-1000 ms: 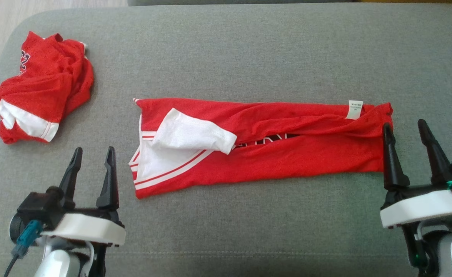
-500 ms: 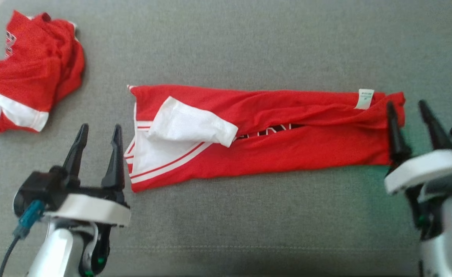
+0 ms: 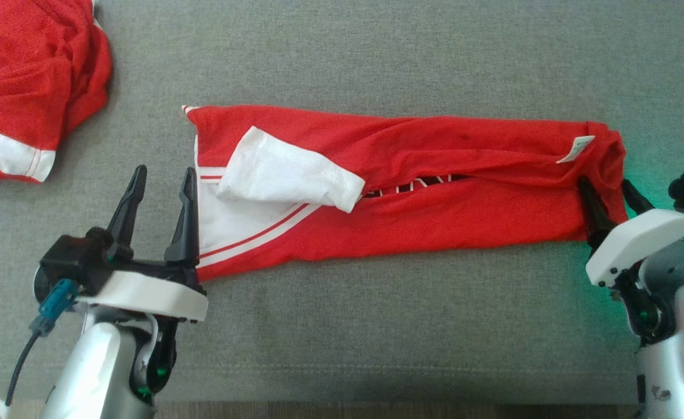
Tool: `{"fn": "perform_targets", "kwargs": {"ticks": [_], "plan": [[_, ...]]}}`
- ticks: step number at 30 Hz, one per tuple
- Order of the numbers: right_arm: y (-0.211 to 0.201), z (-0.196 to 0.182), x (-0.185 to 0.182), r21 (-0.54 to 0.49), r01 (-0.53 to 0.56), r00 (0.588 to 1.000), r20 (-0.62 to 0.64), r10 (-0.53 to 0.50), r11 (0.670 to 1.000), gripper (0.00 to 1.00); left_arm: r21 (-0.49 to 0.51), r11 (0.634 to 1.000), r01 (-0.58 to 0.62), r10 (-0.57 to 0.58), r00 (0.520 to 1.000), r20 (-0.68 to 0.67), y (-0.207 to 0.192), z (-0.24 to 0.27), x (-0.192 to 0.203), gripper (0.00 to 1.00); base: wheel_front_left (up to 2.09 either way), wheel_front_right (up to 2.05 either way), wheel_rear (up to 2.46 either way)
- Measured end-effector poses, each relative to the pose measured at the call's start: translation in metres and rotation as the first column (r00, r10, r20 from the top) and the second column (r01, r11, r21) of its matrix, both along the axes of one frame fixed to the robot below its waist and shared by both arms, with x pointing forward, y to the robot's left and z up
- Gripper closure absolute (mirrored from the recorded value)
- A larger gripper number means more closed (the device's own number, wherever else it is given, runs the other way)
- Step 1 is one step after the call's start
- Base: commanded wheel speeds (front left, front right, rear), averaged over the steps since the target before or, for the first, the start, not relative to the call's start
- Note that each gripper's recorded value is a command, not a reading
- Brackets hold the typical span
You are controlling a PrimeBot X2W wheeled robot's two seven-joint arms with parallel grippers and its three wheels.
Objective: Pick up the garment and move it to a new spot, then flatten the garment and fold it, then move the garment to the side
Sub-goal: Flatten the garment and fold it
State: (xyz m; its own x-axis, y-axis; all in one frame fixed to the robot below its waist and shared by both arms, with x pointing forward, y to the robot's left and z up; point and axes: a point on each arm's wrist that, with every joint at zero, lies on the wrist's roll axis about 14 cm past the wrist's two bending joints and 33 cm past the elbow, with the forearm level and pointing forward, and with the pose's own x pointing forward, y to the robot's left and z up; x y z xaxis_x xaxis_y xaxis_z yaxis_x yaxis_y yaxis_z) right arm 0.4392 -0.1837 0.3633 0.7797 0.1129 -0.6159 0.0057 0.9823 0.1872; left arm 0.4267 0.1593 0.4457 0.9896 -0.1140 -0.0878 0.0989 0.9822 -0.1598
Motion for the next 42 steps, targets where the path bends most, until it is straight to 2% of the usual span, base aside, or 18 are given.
{"fn": "perform_targets", "kwargs": {"ticks": [4,5,7,16,26,29,32,36,39,42], "plan": [[0.006,0.000,-0.001,0.032,-0.005,1.000,-0.018,0.005,0.999,0.00,-0.006,1.000,0.004,-0.004,1.000,-0.004,-0.001,-0.002,0.001,0.00,0.00,0.00,0.00],[0.007,0.001,0.000,0.047,-0.002,1.000,-0.016,0.003,0.999,0.53,-0.008,1.000,0.005,-0.005,1.000,-0.003,-0.001,-0.002,0.001,0.00,0.00,0.00,0.00],[0.012,0.003,0.000,0.076,0.003,1.000,-0.012,-0.002,0.997,1.00,-0.009,1.000,0.007,-0.007,1.000,-0.002,-0.002,-0.001,0.003,0.00,0.00,0.00,0.00],[0.002,0.018,-0.011,0.097,0.050,0.998,0.043,-0.054,0.994,1.00,-0.014,1.000,-0.007,0.007,1.000,0.030,0.001,0.010,0.004,0.00,0.00,0.00,0.00],[-0.061,0.049,-0.027,0.035,0.201,0.971,0.125,-0.204,0.979,1.00,-0.014,1.000,0.003,-0.002,0.998,0.056,-0.004,0.021,-0.005,0.00,0.00,0.00,0.00],[-0.069,0.058,-0.028,0.022,0.212,0.967,0.140,-0.213,0.977,1.00,-0.015,1.000,0.002,-0.001,0.998,0.062,-0.003,0.024,-0.007,0.00,0.00,0.00,0.00],[-0.055,0.077,-0.023,0.034,0.170,0.967,0.185,-0.173,0.985,1.00,-0.015,1.000,0.000,0.001,0.997,0.073,-0.003,0.029,-0.009,0.00,0.00,0.00,0.00],[-0.013,0.109,-0.016,0.103,0.050,0.966,0.249,-0.074,0.993,1.00,-0.016,1.000,0.003,-0.002,0.997,0.073,-0.005,0.030,-0.015,0.00,0.00,0.00,0.00],[0.023,0.132,-0.014,0.148,-0.062,0.955,0.296,0.015,0.987,1.00,-0.014,1.000,0.002,-0.001,0.997,0.071,-0.005,0.031,-0.021,0.00,0.00,0.00,0.00],[0.063,0.143,-0.014,0.202,-0.177,0.939,0.327,0.103,0.963,1.00,-0.012,1.000,-0.004,0.005,0.997,0.078,-0.003,0.034,-0.024,0.00,0.00,0.00,0.00]]}}
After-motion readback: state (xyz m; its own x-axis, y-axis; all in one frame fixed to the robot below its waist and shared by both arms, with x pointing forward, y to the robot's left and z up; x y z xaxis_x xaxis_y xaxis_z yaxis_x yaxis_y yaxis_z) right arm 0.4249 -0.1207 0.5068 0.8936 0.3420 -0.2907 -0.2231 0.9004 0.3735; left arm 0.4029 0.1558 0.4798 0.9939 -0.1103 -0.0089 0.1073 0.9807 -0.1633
